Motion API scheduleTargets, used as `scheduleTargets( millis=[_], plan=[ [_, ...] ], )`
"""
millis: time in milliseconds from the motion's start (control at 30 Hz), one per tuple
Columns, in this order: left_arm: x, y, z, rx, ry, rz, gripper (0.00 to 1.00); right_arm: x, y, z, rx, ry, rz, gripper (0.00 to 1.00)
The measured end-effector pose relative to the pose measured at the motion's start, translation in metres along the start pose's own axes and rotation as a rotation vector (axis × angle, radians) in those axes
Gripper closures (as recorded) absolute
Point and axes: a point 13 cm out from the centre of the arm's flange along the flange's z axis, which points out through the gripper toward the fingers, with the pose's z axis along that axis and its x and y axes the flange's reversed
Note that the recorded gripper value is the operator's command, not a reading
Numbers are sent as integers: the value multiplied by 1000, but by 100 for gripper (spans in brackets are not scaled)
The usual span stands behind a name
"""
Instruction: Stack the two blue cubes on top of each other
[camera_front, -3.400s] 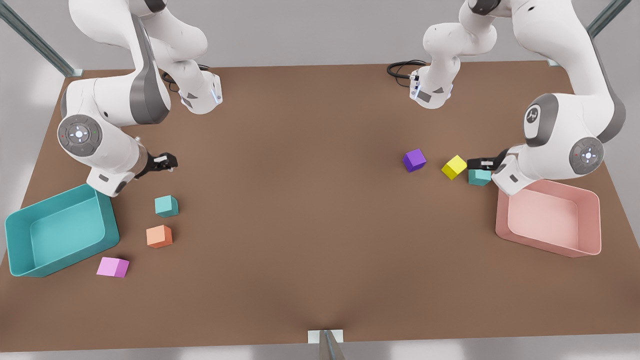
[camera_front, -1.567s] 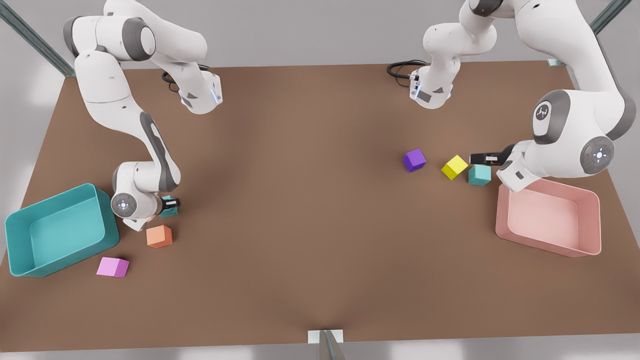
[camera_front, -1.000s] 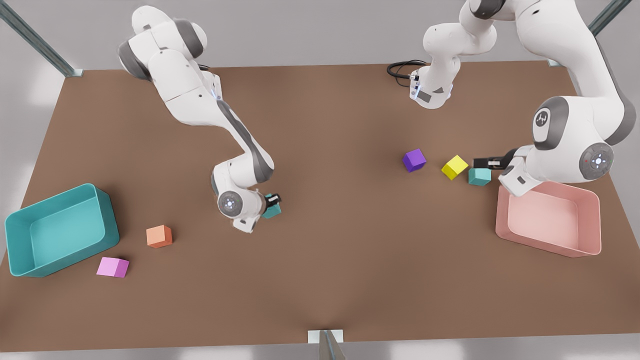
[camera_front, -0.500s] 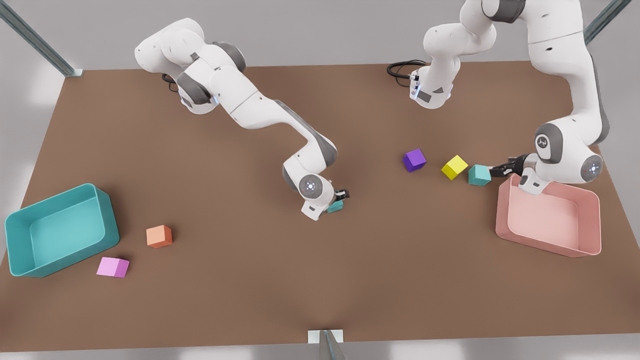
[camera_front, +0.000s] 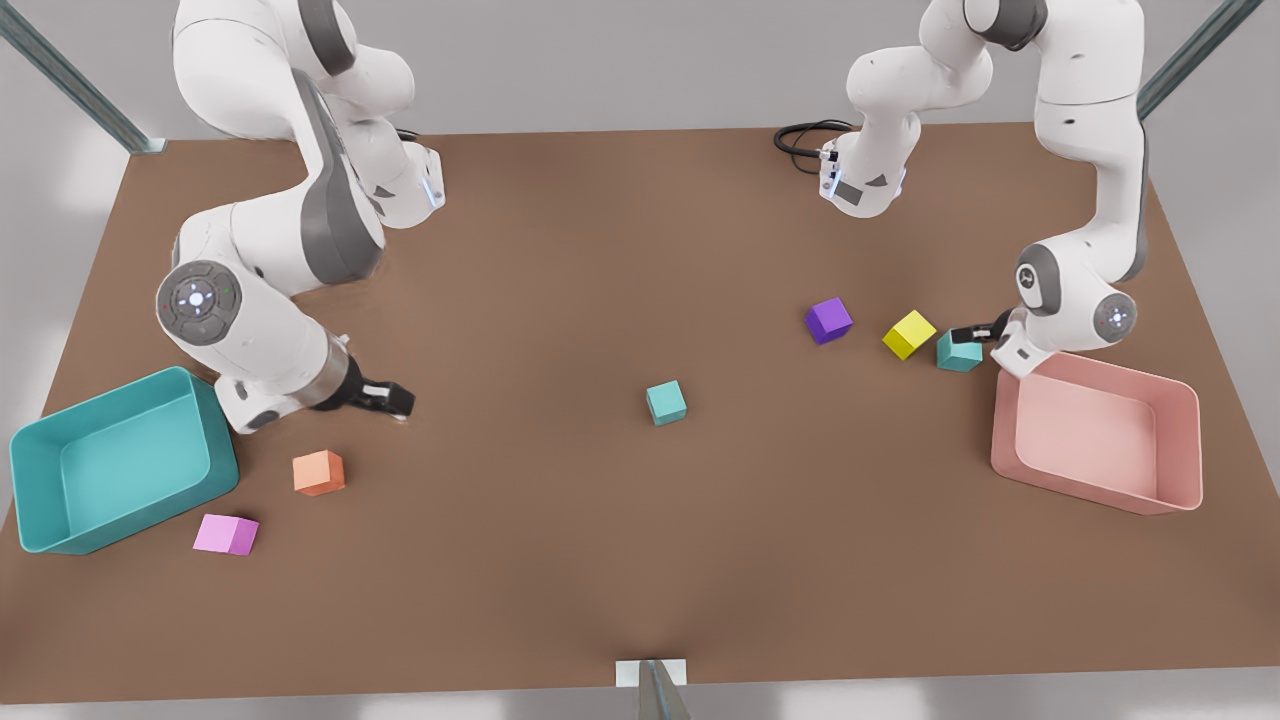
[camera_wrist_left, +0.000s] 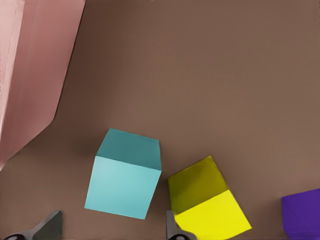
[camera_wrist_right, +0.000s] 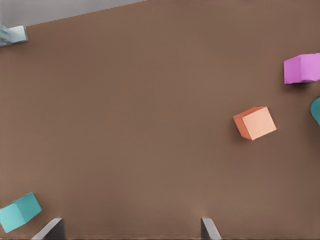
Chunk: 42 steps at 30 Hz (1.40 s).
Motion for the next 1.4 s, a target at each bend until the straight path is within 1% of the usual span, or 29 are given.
scheduleTargets(
  millis=[67, 133, 333, 667, 733, 767, 933, 1067, 1167, 1233, 1267, 1333, 1400],
  plan=[
    [-3, 5, 1, -15, -10, 53, 0, 32, -15, -10, 42, 32, -40, 0],
    [-3, 5, 3, -23, -15, 101, 0, 48, -25, -2, 80, 71, -69, 0],
    [-8, -1, 16, -12, -26, 196, 0, 57, -33, 29, 147, 152, -146, 0],
    [-11, 7, 59, -11, 14, 289, 0, 60, -33, 41, 160, 194, -221, 0],
    [-13, 8, 64, -14, 12, 303, 25, 60, -33, 43, 158, 199, -231, 0],
    [-13, 9, 65, -17, 10, 310, 27, 60, -33, 43, 158, 200, -235, 0],
    [-18, 9, 64, -28, -8, 341, 29, 59, -33, 45, 154, 206, -254, 0],
    [-23, -6, 14, -36, -61, 372, 29, 58, -33, 47, 151, 210, -265, 0],
    [-32, -17, -45, -41, -83, 387, 29, 57, -33, 49, 151, 214, -273, 0],
    [-59, -51, -105, -75, -125, 431, 29, 57, -33, 50, 152, 215, -277, 0],
    [-72, -91, -133, -93, -144, 479, 29, 56, -33, 50, 152, 215, -279, 0],
    [-72, -198, -150, -100, -131, 600, 29, 55, -34, 50, 153, 212, -282, 0],
    [-66, -314, -140, -63, -98, 709, 29, 53, -33, 46, 153, 202, -288, 0]
  ],
)
